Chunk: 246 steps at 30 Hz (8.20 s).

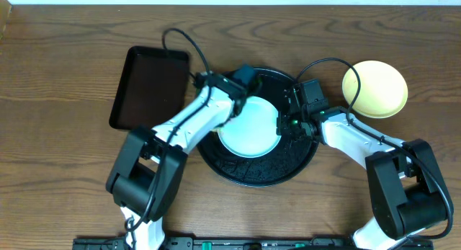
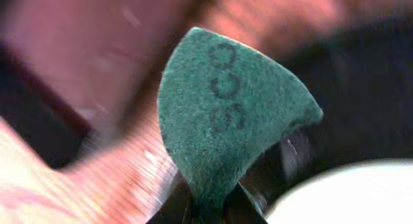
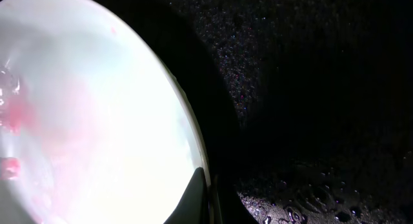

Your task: Clean dirty plates on tray and stack at the side

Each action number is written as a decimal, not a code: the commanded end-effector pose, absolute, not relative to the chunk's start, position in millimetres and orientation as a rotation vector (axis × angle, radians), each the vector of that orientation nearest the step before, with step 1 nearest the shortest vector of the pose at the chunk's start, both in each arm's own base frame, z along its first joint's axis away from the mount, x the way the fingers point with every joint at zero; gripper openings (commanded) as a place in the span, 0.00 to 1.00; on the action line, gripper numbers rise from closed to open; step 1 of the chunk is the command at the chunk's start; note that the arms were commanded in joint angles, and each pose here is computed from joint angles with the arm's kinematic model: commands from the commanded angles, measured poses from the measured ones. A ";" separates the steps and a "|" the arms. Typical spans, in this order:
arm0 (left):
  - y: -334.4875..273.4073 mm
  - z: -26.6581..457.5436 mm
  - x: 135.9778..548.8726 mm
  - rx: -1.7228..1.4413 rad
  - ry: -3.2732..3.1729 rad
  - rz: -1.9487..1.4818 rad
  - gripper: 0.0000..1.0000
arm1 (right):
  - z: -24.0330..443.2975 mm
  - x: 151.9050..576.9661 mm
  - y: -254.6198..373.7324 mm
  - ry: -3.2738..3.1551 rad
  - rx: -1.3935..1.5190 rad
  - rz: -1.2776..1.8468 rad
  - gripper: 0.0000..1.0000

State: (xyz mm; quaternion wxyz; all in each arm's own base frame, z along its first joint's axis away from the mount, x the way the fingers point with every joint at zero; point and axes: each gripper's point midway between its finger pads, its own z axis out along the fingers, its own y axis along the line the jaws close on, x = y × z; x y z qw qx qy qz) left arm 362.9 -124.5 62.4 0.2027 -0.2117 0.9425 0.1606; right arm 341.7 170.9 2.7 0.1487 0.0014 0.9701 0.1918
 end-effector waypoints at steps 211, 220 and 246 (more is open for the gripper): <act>52.7 182.3 399.5 -0.666 2.538 -0.110 0.79 | 194.7 234.4 61.1 1.536 -0.127 0.407 0.99; 52.7 182.3 399.5 -0.665 2.539 -0.110 0.80 | 171.1 242.4 42.4 1.595 -0.028 0.321 0.99; 52.7 182.3 399.5 -0.666 2.538 -0.110 0.80 | 158.5 246.1 -0.4 1.637 0.074 0.110 0.99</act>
